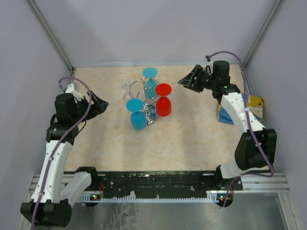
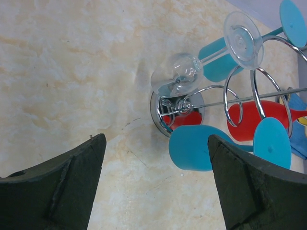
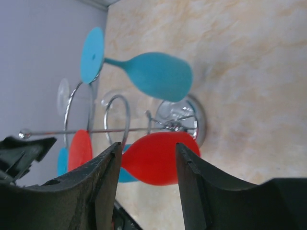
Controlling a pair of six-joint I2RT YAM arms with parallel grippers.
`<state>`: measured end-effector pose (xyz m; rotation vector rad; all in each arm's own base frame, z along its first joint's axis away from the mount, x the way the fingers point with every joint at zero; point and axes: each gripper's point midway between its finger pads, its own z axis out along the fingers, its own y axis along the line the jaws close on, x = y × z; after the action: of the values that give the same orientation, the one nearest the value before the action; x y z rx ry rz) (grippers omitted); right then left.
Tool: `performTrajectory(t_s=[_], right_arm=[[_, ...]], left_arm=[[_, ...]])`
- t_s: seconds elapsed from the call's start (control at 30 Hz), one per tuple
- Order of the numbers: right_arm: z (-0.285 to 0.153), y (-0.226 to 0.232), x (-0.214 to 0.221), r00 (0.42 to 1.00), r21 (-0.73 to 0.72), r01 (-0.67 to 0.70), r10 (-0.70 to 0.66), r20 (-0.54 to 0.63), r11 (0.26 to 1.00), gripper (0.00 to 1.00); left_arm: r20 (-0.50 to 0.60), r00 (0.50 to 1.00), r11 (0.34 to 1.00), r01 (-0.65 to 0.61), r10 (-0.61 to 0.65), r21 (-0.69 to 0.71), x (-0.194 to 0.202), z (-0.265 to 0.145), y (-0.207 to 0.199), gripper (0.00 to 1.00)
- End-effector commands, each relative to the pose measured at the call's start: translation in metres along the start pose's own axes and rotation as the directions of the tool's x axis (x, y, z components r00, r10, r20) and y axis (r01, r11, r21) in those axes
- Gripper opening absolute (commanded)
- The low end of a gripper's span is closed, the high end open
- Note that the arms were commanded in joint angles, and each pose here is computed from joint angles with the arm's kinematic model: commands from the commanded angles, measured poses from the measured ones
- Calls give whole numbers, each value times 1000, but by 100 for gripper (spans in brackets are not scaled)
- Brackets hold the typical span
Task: Take the wine glass off the wine glass rack
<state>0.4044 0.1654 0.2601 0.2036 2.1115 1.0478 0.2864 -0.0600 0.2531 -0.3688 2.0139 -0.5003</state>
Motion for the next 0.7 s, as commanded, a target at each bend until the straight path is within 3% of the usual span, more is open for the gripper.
performTrajectory(t_s=[0.0,0.67], right_arm=[[6,64,11,997,-224,34,-50,-65,974,49],[10,97,26,992,-299,59,-90,-89,953,43]], left_arm=[[21,1000,997,-1,-1,78,-17,1,-21,92],[44,999,996,-10,6,91,-16,-7,-21,92]])
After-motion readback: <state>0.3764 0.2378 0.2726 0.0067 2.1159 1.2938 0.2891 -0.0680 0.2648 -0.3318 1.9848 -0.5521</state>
